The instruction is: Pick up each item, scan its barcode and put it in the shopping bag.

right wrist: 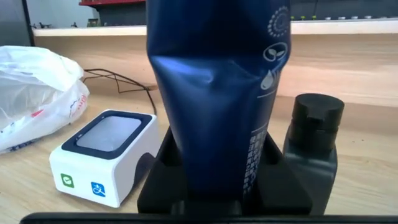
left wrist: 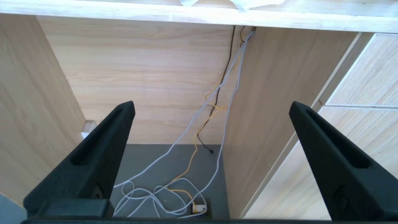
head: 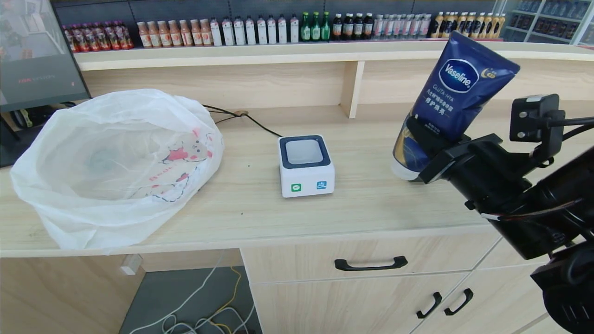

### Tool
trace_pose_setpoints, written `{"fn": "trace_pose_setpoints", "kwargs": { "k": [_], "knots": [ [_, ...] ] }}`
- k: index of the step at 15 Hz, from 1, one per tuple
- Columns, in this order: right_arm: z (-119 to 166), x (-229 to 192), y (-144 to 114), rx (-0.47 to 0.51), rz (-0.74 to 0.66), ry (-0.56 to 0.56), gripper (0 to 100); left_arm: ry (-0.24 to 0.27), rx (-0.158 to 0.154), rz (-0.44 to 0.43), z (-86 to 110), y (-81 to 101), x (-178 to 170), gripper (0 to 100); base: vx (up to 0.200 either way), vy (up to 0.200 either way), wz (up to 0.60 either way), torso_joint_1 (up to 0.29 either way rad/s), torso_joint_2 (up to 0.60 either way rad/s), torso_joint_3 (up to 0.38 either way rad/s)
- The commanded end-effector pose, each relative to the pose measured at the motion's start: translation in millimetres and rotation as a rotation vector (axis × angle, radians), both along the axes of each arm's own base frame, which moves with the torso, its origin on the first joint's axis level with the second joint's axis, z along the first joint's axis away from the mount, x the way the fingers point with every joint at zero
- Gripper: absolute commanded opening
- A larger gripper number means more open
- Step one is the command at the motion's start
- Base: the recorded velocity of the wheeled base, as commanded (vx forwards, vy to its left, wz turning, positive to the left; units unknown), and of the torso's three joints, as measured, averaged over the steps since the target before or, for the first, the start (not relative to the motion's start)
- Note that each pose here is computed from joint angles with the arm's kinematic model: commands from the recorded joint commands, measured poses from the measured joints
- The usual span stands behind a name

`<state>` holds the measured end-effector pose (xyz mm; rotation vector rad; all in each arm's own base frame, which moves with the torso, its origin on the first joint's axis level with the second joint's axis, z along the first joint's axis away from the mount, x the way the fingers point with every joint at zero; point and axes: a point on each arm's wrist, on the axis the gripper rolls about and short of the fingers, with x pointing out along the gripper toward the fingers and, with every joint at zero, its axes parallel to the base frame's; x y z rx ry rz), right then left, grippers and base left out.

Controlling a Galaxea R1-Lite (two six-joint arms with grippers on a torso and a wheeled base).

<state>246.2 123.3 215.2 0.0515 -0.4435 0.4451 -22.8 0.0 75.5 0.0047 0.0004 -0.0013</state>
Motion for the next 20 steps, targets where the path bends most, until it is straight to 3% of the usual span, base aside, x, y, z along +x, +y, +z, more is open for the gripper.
{"fn": "trace_pose_setpoints", "kwargs": {
  "k": [1,4,16,20],
  "knots": [
    [2,4,4,0.01,0.007,-0.009,0,0.0,0.001,0.0,0.0,0.0,0,100,0.0,0.0,0.0,0.0,0.0,0.0],
    [-1,8,5,0.011,0.009,0.003,0,0.0,0.0,0.0,0.0,0.0,0,100,0.0,0.0,0.0,0.0,0.0,0.0],
    [5,13,7,0.031,0.008,-0.019,0,0.0,-0.003,0.001,0.0,0.0,0,100,0.0,0.2,0.0,0.004,0.0,0.002],
    [7,11,5,0.035,0.009,-0.024,0,0.0,0.0,0.001,0.0,0.0,0,100,0.0,0.0,0.0,0.0,0.0,0.0]
  ]
}}
